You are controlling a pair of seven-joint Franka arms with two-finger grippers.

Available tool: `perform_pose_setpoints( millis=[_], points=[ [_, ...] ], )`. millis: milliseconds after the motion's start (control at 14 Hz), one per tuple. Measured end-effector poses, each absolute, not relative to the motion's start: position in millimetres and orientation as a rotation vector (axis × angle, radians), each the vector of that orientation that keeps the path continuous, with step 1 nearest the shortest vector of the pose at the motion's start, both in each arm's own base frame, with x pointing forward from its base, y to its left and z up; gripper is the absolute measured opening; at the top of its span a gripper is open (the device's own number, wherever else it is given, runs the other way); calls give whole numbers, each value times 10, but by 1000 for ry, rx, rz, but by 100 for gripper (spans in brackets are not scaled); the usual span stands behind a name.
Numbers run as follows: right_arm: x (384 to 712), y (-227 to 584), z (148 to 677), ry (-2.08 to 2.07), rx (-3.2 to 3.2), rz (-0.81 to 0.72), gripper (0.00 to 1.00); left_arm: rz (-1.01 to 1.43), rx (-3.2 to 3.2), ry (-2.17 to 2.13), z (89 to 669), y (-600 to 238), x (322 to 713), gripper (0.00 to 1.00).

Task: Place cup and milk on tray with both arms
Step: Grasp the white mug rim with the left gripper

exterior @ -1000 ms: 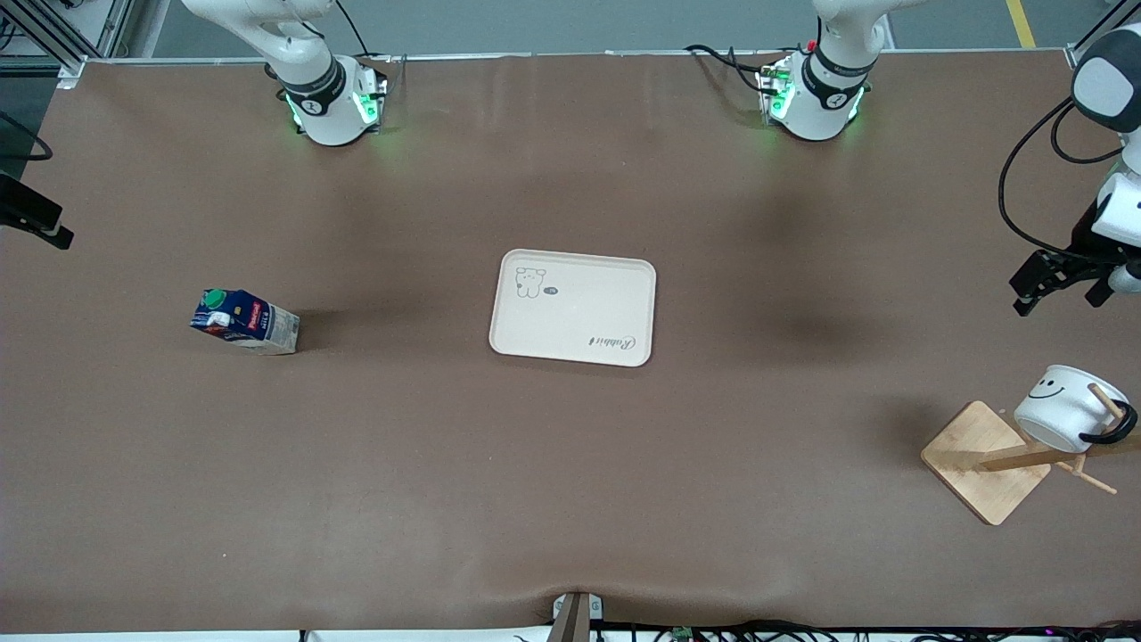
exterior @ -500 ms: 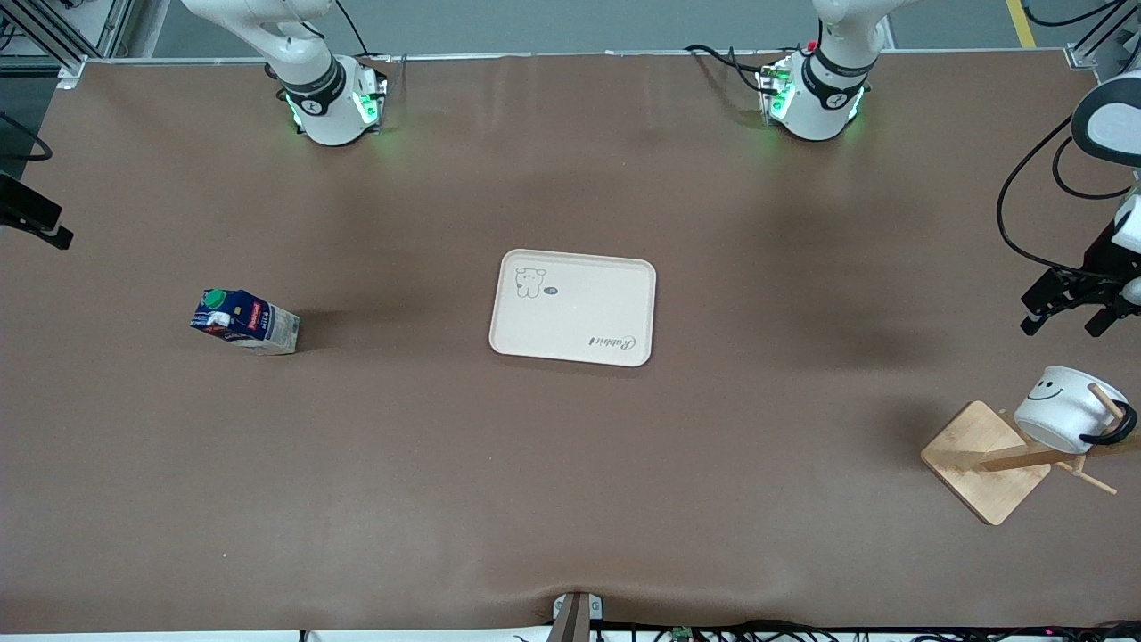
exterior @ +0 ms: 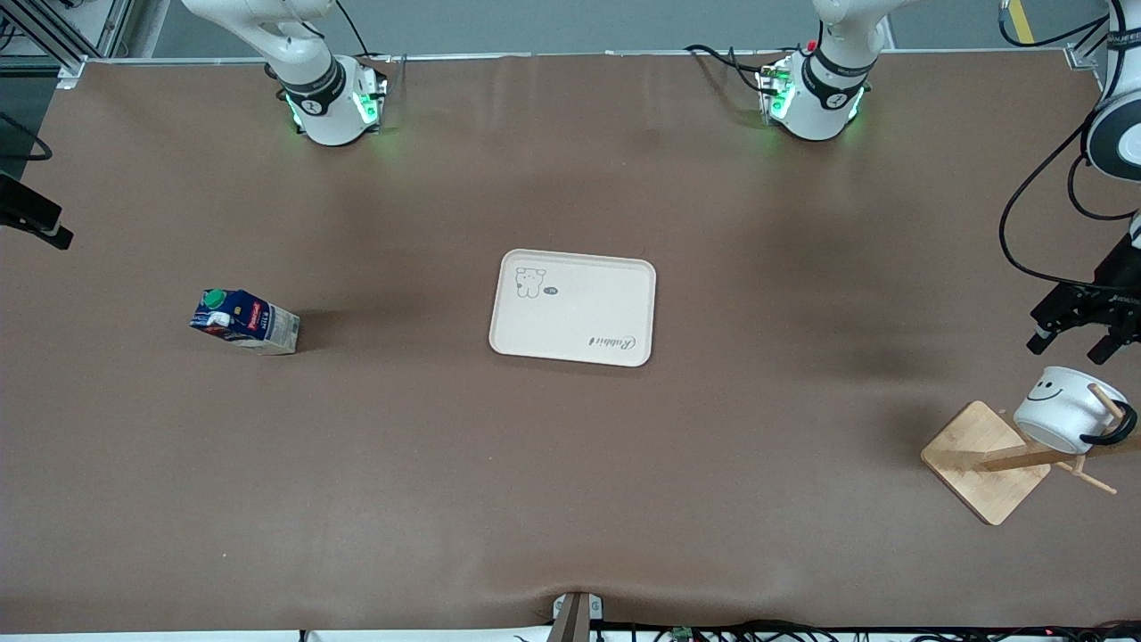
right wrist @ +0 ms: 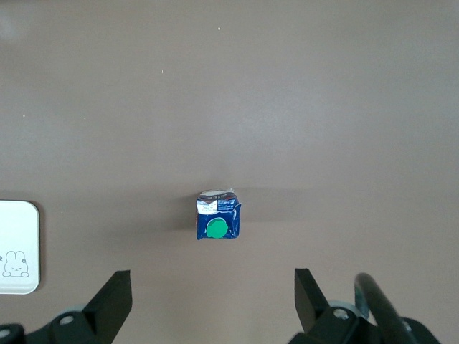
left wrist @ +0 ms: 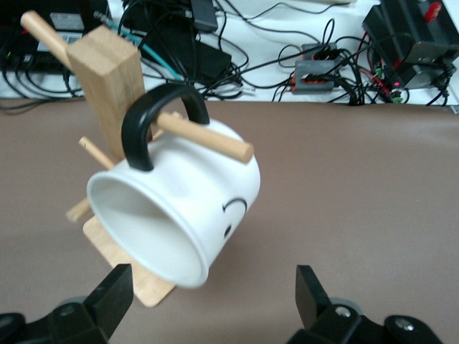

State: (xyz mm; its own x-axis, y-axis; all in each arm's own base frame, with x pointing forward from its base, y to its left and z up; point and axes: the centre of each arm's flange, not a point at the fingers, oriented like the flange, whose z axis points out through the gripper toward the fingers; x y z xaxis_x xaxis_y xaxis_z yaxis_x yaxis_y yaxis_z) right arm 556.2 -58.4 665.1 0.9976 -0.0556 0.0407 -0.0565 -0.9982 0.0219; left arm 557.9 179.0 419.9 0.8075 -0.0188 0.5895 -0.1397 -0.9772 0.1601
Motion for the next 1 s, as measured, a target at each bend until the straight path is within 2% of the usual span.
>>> perform_pose_setpoints(
  millis=[143, 286, 643, 786, 929, 1000],
  points=[
    [5562, -584, 6651, -88, 3117, 63, 100, 944, 2769, -131, 4163, 1838, 5697, 100],
    [5562, -585, 6651, -88, 3117, 62, 100, 957, 2756, -130, 4142, 1854, 5803, 96],
    [5562, -585, 6651, -88, 3117, 62, 100, 966, 2739, -164, 4136, 1748, 5979, 41],
    [5562, -585, 6651, -88, 3117, 62, 100, 963, 2728, -189, 4142, 1633, 6014, 22],
    [5562, -585, 6650, -88, 3117, 62, 100, 960, 2719, -207, 4148, 1540, 6041, 9],
    [5562, -585, 6650, -88, 3117, 62, 100, 960, 2719, -210, 4149, 1534, 6042, 9]
  ],
)
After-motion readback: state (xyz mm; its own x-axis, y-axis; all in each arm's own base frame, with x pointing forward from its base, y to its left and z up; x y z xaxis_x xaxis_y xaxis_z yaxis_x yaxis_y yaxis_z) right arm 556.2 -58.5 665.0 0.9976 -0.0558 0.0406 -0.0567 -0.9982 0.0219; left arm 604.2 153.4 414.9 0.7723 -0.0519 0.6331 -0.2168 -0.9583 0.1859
